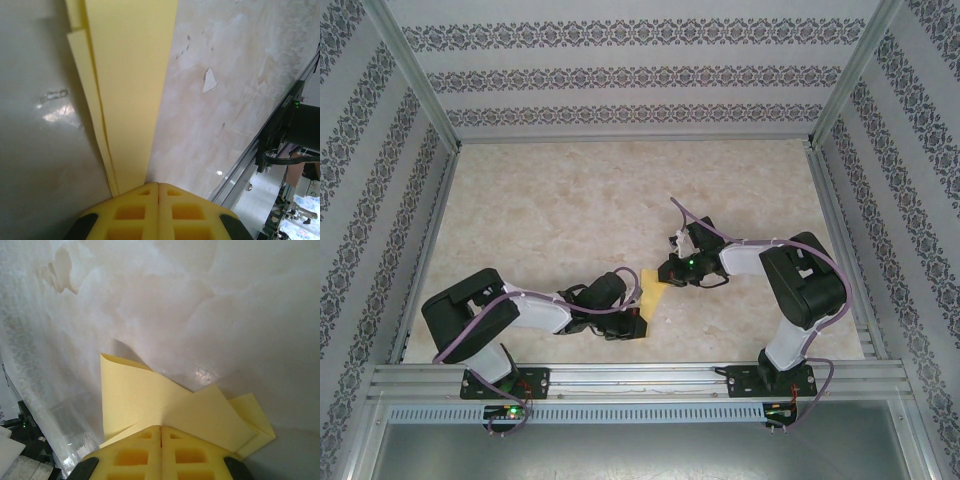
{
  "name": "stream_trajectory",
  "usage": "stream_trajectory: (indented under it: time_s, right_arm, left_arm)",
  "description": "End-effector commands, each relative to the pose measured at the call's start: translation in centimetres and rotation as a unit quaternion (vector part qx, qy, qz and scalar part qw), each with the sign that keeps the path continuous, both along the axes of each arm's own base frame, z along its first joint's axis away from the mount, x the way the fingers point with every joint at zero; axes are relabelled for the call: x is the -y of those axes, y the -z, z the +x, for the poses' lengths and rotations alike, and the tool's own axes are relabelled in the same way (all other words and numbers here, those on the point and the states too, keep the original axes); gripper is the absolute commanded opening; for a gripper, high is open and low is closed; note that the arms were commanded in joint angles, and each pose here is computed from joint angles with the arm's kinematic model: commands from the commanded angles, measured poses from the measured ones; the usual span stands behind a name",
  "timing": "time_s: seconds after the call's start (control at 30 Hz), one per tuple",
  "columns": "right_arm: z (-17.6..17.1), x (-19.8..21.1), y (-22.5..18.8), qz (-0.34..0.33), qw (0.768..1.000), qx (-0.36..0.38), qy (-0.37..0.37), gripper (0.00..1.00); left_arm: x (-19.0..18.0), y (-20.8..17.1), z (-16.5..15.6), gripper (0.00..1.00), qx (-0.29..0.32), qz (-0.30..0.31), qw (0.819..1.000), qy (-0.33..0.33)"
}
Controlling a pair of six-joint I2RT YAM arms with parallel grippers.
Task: Fold a paper plane with a square sheet of paper (fold left side to right side)
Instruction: Fold the wing for the fifth time at the center of the table, then pick up the paper plane at the center of the table.
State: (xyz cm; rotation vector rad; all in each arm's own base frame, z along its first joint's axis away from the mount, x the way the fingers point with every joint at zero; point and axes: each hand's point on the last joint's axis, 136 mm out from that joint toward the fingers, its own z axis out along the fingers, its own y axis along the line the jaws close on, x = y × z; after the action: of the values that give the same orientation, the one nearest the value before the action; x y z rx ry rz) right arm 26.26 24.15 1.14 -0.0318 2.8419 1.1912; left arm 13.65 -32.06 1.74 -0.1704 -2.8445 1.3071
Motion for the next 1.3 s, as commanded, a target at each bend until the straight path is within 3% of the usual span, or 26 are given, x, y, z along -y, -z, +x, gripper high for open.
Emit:
stream_trajectory:
  time_s: [0.0, 0.27, 0.43, 0.57, 0.73, 0.9, 1.07, 1.27]
  right_arm:
    - [-2.0, 5.4, 5.6, -0.136, 0.988, -0.057, 0.034, 0.0]
    - [0.0, 4.0, 4.3, -0.098, 0.994, -0.035, 0.03, 0.0]
    - [2.0, 2.6, 1.8, -0.059, 0.998, -0.008, 0.029, 0.0]
    - [3.4, 1.7, -1.6, -0.035, 0.999, 0.031, 0.022, 0.14]
    - [3.9, 2.8, -5.1, -0.062, 0.994, 0.081, 0.035, 0.33]
    - [2.2, 5.0, -6.7, -0.147, 0.982, 0.098, 0.063, 0.5]
    - [-0.6, 5.8, -6.6, -0.215, 0.968, 0.064, 0.109, 0.61]
    - [-2.3, 3.9, -6.2, -0.286, 0.946, 0.046, 0.148, 0.65]
  left_arm:
    - [-2.5, 2.5, -3.2, 0.0, -0.042, 0.062, 0.997, 0.029]
    - [-2.8, 2.2, -3.7, 0.0, -0.037, 0.055, 0.997, 0.025]
    - [-2.4, 0.1, -3.1, 0.0, -0.01, 0.026, 0.999, 0.021]
    - [-2.3, -2.8, -1.5, 0.01, 0.035, 0.009, 0.999, 0.011]
    - [-4.3, -5.7, 2.3, 0.11, 0.103, 0.015, 0.994, -0.045]
    - [-8.2, -7.5, 6.5, 0.2, 0.175, 0.047, 0.975, -0.127]
    - [-12.4, -8.9, 9.5, 0.32, 0.252, 0.118, 0.942, -0.187]
    - [-15.3, -10.7, 11.5, 0.46, 0.306, 0.158, 0.909, -0.233]
